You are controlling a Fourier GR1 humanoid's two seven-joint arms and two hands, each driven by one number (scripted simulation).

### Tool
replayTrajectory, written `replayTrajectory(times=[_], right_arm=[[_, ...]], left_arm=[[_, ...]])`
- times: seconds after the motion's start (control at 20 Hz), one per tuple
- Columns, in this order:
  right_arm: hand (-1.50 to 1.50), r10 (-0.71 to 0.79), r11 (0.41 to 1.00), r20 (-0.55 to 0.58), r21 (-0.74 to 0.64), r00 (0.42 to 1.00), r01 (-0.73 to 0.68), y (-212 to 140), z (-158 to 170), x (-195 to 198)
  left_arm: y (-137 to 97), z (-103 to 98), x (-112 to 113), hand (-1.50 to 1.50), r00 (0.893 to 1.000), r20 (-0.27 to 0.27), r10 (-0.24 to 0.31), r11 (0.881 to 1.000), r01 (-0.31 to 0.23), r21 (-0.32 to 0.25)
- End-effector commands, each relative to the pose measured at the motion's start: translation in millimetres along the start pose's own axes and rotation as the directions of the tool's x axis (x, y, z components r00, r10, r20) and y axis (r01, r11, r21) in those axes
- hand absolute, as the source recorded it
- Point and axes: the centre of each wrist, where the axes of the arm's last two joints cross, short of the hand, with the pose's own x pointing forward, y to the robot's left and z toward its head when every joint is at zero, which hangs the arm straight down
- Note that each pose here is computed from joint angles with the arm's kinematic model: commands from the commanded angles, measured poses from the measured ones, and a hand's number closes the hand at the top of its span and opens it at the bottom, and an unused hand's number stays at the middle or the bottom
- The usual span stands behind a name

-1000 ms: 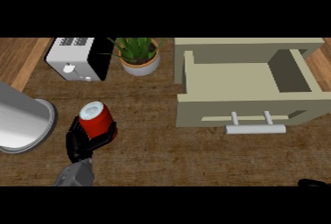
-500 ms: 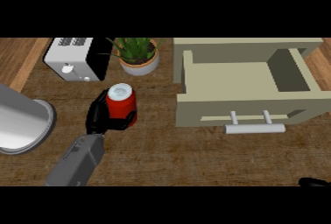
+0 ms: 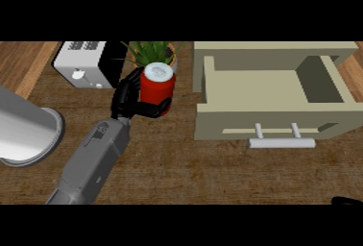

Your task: Pick up the can, place it into the drawer and close the drawer

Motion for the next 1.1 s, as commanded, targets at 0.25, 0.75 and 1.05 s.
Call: replayTrajectory(times=[0.25, 0.75, 1.05], right_arm=[[-1.50, -0.005, 1.000, 0.008, -0.012, 1.000, 0.005, -8, 1, 8], [-1.50, -0.003, 1.000, 0.022, -0.014, 1.000, 0.004, 2, -2, 14], [-1.50, 0.017, 1.000, 0.007, -0.019, 1.000, -0.017, 19, 1, 16]], left_arm=[[-54, -29, 86, 1.50, 1.000, 0.017, -0.001, 0.997, 0.002, -0.083], [-123, -51, 173, 1.50, 0.996, 0.052, -0.068, 0.990, 0.074, -0.122], [-150, -67, 207, 1.50, 0.996, 0.051, -0.079, 0.988, 0.085, -0.128]])
